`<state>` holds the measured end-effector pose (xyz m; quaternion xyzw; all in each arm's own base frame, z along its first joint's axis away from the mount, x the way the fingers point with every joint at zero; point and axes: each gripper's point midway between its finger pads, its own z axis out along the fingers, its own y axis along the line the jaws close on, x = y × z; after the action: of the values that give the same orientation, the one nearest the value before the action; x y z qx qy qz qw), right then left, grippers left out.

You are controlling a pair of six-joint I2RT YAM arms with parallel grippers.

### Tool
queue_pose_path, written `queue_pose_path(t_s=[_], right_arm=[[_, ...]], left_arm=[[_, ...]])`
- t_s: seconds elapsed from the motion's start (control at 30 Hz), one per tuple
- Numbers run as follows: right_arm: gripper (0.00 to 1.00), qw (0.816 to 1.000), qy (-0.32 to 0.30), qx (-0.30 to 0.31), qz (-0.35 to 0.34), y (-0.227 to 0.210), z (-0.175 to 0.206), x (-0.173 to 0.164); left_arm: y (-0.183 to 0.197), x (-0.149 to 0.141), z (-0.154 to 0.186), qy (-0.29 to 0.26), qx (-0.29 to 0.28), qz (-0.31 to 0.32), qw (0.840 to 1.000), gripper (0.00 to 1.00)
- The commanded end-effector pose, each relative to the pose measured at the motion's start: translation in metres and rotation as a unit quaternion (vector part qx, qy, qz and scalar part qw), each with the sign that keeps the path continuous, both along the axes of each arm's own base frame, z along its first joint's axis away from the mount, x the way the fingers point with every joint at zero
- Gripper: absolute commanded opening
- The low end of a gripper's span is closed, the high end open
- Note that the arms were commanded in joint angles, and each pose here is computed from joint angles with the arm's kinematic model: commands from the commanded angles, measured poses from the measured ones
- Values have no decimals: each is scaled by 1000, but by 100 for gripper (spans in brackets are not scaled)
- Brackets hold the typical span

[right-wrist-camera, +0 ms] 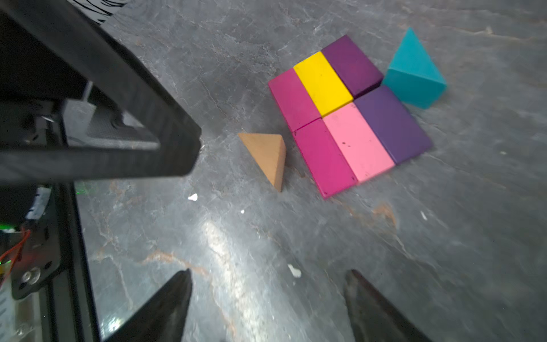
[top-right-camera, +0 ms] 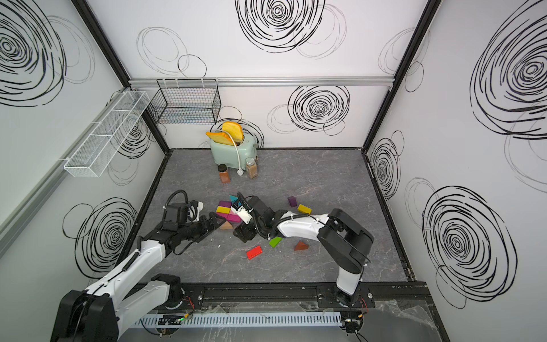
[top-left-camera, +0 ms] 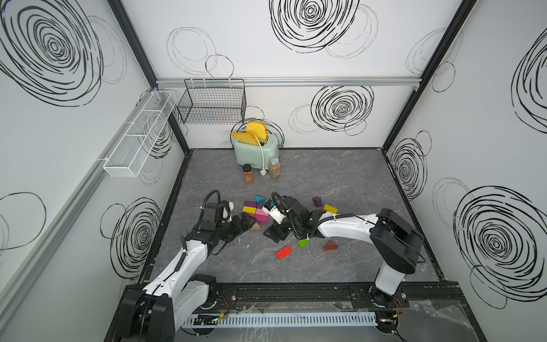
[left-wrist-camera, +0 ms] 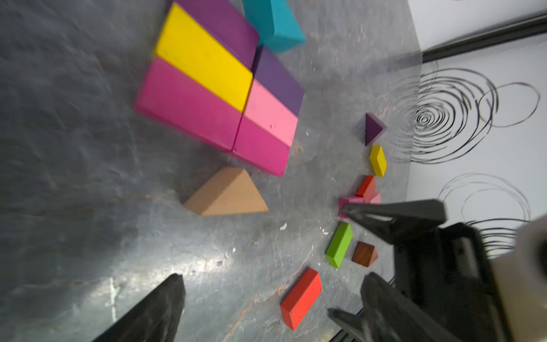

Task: Assemble a piece of candy with building blocks
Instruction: Assemble the building block at the center of the board, then adjust the building block at the center of the board.

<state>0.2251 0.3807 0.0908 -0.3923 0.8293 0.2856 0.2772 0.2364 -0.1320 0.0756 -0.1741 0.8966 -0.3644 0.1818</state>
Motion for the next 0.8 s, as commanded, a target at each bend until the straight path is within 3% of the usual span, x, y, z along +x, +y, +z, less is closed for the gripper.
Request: queue_pose_path(t_s=[0.0, 0.3, 0.77], right_arm=[[94, 999, 9, 1, -46, -30, 5, 6], [97, 995, 25, -3, -101, -76, -5, 21], [97, 993, 28, -5, -112, -83, -7, 31]], left_arm=[[-6, 11, 4, -14, -12, 28, 999, 97], [-24, 18, -8, -8, -35, 20, 999, 97], [-25, 34, -24, -4, -33, 31, 999, 95]])
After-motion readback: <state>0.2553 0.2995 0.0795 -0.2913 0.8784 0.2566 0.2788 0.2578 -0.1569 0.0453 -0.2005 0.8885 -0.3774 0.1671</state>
